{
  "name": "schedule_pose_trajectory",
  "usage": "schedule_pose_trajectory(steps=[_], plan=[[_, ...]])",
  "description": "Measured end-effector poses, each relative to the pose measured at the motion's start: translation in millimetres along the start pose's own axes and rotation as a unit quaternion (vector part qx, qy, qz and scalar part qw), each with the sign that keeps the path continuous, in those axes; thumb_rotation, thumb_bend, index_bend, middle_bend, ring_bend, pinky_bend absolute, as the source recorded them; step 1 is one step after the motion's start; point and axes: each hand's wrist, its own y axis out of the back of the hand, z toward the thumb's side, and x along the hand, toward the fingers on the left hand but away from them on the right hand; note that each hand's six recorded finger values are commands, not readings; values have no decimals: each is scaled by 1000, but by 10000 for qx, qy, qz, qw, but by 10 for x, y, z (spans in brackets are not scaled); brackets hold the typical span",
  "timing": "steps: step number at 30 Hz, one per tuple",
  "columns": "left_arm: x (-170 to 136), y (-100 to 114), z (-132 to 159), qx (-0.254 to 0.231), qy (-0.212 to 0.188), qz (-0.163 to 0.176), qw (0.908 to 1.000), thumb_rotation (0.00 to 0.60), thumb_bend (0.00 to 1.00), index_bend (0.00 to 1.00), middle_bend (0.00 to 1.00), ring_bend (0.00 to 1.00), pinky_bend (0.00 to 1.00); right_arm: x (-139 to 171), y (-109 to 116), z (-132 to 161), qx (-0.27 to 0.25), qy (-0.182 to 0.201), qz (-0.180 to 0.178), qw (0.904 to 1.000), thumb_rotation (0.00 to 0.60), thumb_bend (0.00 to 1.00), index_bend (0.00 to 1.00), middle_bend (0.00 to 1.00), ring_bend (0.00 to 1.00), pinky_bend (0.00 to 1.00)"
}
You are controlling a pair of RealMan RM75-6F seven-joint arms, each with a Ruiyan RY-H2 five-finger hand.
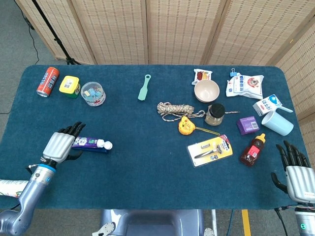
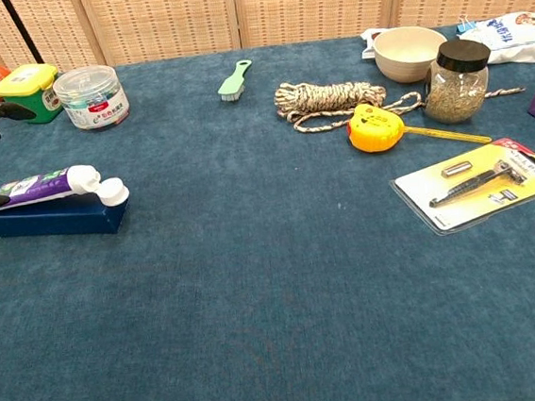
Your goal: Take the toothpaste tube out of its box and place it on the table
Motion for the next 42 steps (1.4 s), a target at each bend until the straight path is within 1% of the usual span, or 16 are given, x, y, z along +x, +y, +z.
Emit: schedule_pose_trajectory(steps=[5, 12, 17, 24, 27, 29, 34, 35, 37, 39, 42], plan=[[70, -53, 57, 71, -32, -60, 10000, 499, 268, 88, 79, 181, 289, 12, 10, -21, 3, -35, -27, 10000, 600, 368, 41, 0, 30, 134], [176, -132, 79, 147, 21, -149, 9998, 500, 267, 88, 79, 181, 289, 39, 24, -39, 3, -69, -55, 10000, 600, 368, 40, 0, 30, 134], [252, -152, 103, 120, 41, -144, 9998, 497, 267, 87, 79, 181, 289, 79, 1, -63, -11, -135, -29, 9999, 600, 369, 40, 0, 30, 134], [355, -176, 144, 120, 28, -253, 9996, 497, 268, 77, 79, 181, 289, 112, 15, -87, -3, -181, -53, 9998, 600, 368, 40, 0, 30, 134], [423, -155, 158, 153, 30, -272, 9995, 498, 268, 77, 79, 182, 289, 122, 11, -96, -2, -197, -49, 9998, 600, 368, 38, 0, 30, 134], [485, -110, 156, 159, 67, -192, 9997, 499, 268, 77, 79, 185, 289, 126, 8, -100, -1, -204, -45, 9998, 600, 368, 37, 0, 30, 134], [660, 103, 103, -77, 368, 260, 9990, 505, 267, 77, 85, 197, 289, 129, 1, -94, -7, -202, -47, 9998, 600, 368, 35, 0, 30, 134], [688, 139, 86, -123, 431, 334, 9984, 511, 267, 77, 86, 198, 289, 129, 1, -93, -9, -203, -49, 9998, 600, 368, 35, 0, 30, 134], [737, 211, 45, -168, 563, 481, 9971, 546, 268, 77, 87, 200, 289, 127, 1, -91, -8, -206, -53, 9998, 600, 367, 34, 0, 30, 134], [760, 256, 10, -171, 666, 582, 9959, 570, 268, 77, 87, 200, 289, 128, 5, -94, 2, -215, -57, 9998, 600, 368, 34, 0, 30, 134], [775, 281, -56, -258, 830, 592, 9945, 573, 268, 77, 87, 200, 289, 128, 10, -95, 10, -221, -60, 9997, 600, 369, 34, 0, 30, 134]])
